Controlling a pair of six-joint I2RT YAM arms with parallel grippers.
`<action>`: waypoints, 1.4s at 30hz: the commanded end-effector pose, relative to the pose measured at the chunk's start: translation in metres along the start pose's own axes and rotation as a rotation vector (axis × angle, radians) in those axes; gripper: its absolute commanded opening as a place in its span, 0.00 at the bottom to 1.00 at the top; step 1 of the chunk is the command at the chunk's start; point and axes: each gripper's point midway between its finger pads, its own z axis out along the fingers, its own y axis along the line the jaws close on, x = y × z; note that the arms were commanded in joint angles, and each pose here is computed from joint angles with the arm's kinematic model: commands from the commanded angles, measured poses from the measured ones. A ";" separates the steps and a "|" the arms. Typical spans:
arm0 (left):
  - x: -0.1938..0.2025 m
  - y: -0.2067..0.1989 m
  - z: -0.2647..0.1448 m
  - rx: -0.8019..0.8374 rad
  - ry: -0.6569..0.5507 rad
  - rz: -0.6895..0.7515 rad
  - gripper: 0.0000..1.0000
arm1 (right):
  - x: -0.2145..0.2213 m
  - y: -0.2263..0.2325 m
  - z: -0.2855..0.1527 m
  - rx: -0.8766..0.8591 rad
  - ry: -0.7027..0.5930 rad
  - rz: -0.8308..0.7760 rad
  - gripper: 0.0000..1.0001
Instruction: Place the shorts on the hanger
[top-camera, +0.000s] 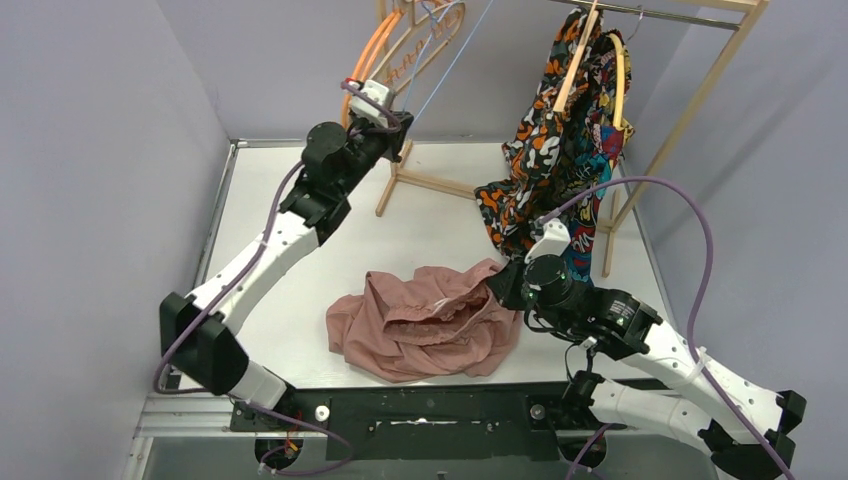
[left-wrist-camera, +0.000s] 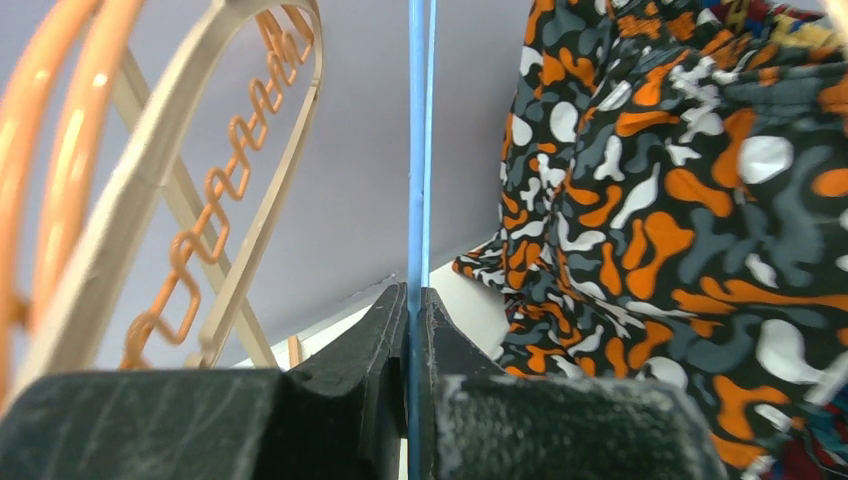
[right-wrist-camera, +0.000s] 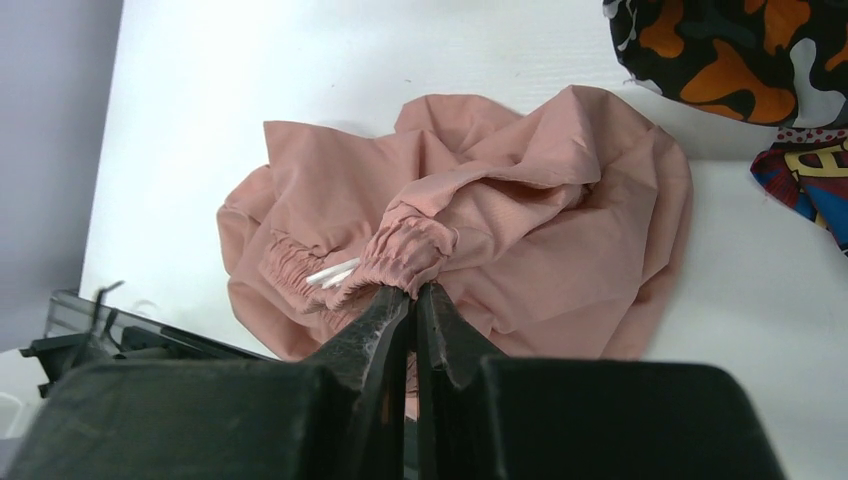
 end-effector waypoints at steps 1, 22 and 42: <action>-0.063 -0.008 -0.051 0.009 -0.083 -0.080 0.00 | -0.036 0.015 -0.017 -0.039 -0.102 0.082 0.00; -0.001 -0.067 -0.256 0.118 0.445 -0.458 0.00 | -0.051 -0.006 0.008 0.135 -0.110 0.146 0.00; 0.027 -0.125 -0.340 0.401 0.695 -0.632 0.00 | -0.070 -0.047 0.031 0.311 -0.137 0.231 0.00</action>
